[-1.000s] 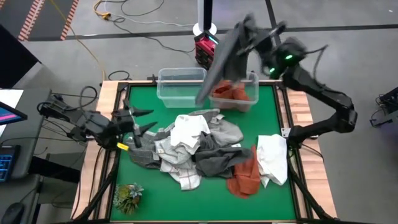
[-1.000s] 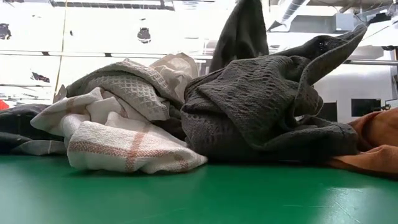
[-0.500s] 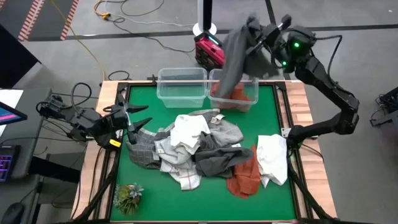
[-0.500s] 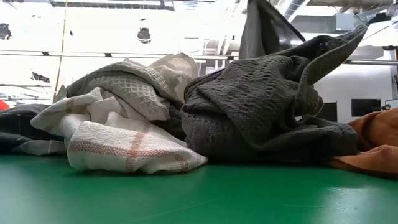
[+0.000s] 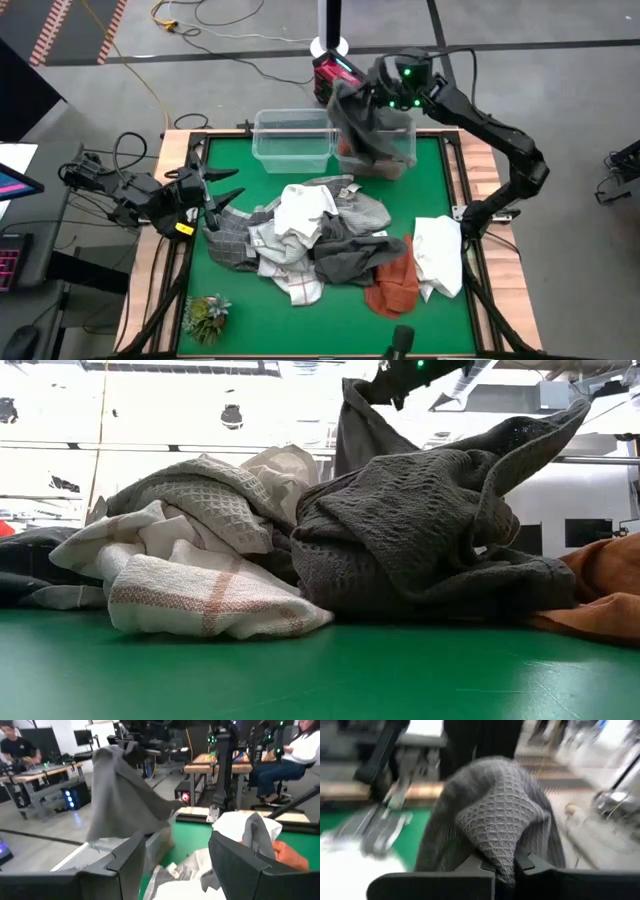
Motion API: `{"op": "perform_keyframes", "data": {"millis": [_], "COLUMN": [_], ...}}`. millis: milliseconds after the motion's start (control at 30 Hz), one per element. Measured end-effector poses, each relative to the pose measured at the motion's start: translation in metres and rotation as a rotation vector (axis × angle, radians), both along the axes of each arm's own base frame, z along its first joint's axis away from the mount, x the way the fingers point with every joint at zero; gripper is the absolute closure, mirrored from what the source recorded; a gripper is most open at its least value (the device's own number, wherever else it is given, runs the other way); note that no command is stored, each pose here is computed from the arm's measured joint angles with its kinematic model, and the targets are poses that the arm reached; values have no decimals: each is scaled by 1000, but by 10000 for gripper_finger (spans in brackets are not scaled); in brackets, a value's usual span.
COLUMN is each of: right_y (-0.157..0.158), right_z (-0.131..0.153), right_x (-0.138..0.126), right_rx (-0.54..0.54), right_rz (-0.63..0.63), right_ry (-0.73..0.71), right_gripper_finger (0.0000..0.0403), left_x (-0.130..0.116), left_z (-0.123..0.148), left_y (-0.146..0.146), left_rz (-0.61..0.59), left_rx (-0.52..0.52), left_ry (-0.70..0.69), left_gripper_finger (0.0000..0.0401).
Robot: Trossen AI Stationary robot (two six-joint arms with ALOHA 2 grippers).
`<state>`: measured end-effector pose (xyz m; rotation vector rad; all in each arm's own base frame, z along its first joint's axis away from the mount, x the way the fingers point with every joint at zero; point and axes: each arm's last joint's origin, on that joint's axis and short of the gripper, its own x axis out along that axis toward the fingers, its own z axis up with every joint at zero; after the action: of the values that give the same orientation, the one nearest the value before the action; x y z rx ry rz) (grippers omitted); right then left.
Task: Sort towels by color in basket
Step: Put the black towel into the right transparent bin
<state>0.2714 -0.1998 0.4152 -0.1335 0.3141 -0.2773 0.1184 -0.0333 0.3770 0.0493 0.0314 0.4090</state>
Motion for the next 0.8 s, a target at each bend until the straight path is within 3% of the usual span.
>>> {"op": "perform_keyframes", "data": {"millis": [267, 467, 533, 633, 800], "right_y": [2, -16, -22, -26, -33], "right_z": [-42, -89, -103, -119, -133], "right_x": [-26, -28, -30, -24, -4], "right_rx": [272, 332, 388, 431, 402], "right_rz": [-41, -324, -346, -339, -329], "right_ry": [522, 944, 1038, 1100, 1044], "right_gripper_finger": [370, 367, 368, 363, 341], "left_x": [-1, -1, -1, -1, 0], "left_z": [-4, -4, -4, -4, -5], "left_y": [1, 1, 1, 1, 2], "left_rz": [3, 3, 3, 3, 16], "left_rx": [-45, -54, -55, -55, -50], "left_ry": [16, 6, 10, 10, 21], "left_gripper_finger": [193, 193, 193, 193, 193]}}
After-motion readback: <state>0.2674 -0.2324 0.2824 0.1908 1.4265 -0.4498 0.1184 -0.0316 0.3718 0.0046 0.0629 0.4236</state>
